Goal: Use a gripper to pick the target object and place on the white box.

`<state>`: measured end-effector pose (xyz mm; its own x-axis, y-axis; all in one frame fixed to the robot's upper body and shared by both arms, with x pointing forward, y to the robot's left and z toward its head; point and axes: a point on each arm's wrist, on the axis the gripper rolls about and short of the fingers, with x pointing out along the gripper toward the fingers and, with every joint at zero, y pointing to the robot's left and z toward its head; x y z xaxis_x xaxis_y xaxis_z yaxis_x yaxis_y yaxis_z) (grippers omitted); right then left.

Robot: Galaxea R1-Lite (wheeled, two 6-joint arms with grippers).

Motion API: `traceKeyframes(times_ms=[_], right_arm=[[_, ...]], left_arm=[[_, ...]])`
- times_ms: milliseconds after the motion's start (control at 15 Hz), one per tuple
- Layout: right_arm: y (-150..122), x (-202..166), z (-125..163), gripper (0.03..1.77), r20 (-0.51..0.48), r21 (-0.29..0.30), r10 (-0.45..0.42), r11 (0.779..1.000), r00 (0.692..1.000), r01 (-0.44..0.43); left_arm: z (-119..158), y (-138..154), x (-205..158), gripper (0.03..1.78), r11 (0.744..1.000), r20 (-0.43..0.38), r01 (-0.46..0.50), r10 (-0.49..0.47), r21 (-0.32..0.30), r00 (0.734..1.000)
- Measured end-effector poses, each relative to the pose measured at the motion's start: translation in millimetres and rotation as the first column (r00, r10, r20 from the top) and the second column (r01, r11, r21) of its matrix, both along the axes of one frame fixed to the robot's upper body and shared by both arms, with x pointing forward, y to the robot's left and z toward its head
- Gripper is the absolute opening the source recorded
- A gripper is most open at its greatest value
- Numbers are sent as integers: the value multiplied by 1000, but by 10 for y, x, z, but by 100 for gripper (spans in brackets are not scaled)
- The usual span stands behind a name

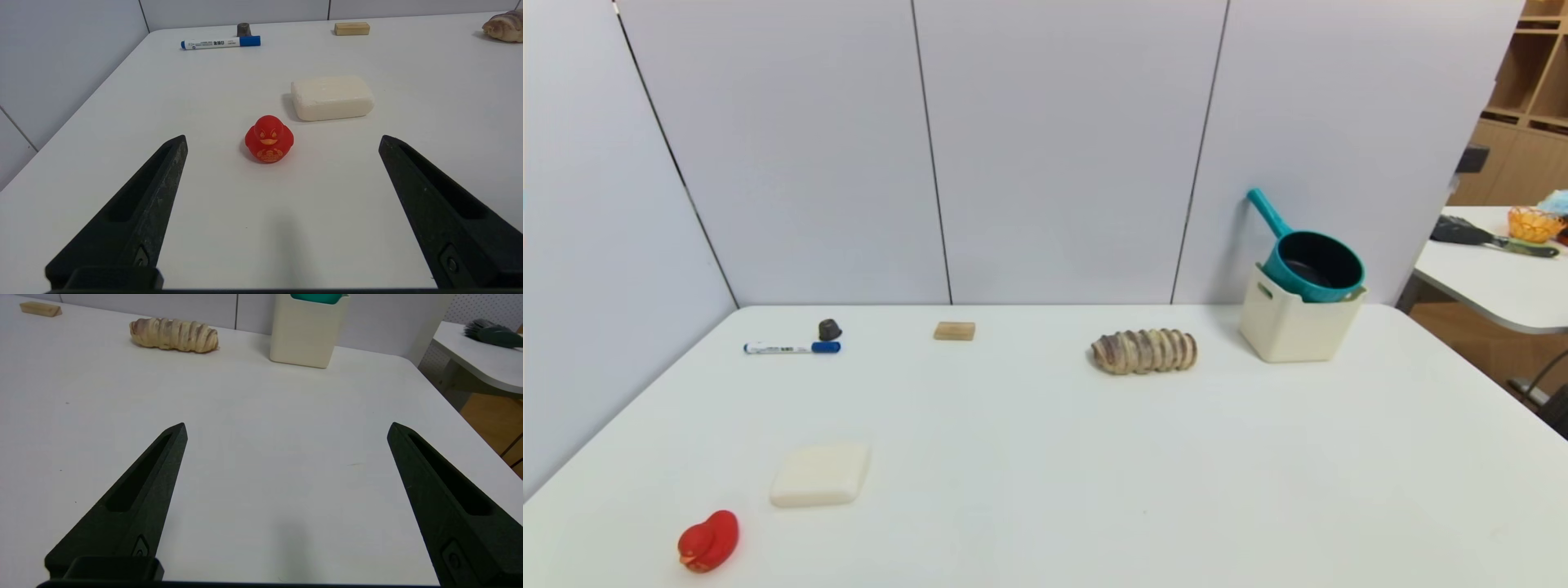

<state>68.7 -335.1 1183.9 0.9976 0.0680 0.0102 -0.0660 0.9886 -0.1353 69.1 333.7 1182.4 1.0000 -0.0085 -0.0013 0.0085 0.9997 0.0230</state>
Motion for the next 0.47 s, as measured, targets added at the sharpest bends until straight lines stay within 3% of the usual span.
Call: traceKeyframes(times_ms=[467], right_arm=[[0,0,-1,169,-1,4,0,1000,1000,0]], left_arm=[[0,0,0,169,1000,0,0,0,0,1000]])
